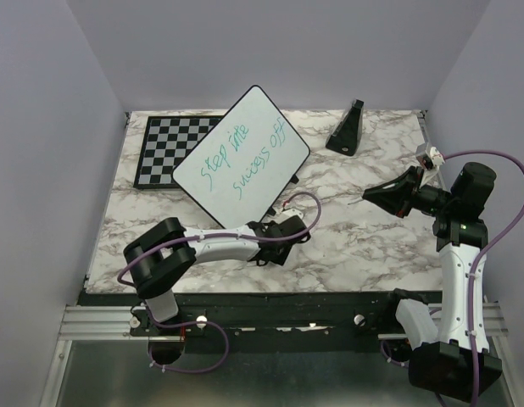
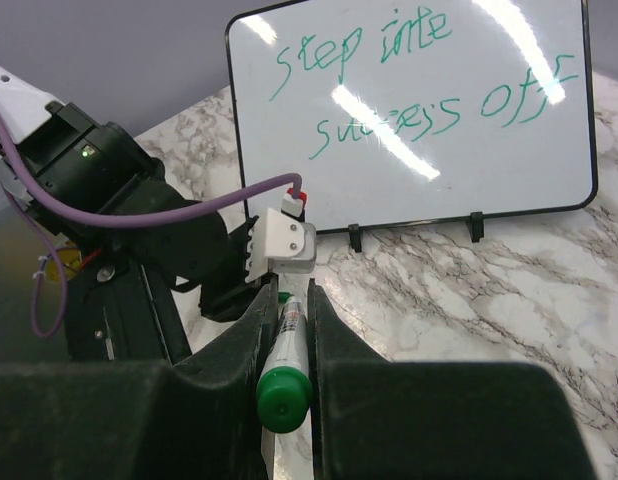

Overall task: Write a sentence on the whiteboard
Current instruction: Pick up the pen cap from the center of the board.

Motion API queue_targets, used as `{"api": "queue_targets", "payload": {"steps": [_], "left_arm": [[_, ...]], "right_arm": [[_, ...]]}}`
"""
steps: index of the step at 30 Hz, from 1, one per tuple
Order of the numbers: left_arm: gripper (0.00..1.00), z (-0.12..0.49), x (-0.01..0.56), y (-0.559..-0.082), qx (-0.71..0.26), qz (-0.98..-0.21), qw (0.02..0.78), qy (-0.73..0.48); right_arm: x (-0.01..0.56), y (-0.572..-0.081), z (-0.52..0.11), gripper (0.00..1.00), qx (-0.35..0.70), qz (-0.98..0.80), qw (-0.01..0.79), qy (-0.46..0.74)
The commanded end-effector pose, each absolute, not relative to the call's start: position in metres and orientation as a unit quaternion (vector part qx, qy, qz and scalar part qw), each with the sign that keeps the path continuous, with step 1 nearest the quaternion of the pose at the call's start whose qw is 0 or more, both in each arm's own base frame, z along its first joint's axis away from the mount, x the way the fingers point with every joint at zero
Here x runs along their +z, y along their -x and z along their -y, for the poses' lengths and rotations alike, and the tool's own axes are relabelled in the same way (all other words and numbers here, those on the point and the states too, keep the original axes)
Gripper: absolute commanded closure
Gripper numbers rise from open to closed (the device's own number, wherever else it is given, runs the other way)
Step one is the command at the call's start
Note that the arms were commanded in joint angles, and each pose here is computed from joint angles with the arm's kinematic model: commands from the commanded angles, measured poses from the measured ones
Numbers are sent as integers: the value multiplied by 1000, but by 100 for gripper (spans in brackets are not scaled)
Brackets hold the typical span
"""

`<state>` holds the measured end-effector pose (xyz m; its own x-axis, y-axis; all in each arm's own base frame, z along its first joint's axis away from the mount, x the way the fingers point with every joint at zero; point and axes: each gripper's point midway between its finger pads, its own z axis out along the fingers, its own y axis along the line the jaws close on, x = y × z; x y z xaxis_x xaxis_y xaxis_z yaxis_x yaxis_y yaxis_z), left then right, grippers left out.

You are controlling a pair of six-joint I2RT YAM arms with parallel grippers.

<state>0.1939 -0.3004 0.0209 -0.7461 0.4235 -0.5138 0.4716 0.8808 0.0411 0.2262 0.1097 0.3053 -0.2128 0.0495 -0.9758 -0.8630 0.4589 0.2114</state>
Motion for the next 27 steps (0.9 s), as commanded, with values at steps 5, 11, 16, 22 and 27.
{"api": "queue_targets", "payload": {"steps": [5,11,16,22,27], "left_arm": [[51,301,32,-194,-119,-936,257,-210],[50,297,34,-199,-120,-935,256,-216],[51,295,28,-200,-114,-935,243,-233],[56,285,12,-200,-94,-932,220,-273],[60,286,3,-199,-91,-923,208,-311]], "right_arm": [[304,-223,-111,99,427,-652,541,314],[304,-223,-111,99,427,-652,542,315],[304,-224,-110,99,427,-653,541,314],[303,-225,-110,99,428,-654,540,313],[302,-225,-110,99,427,-655,540,311]]}}
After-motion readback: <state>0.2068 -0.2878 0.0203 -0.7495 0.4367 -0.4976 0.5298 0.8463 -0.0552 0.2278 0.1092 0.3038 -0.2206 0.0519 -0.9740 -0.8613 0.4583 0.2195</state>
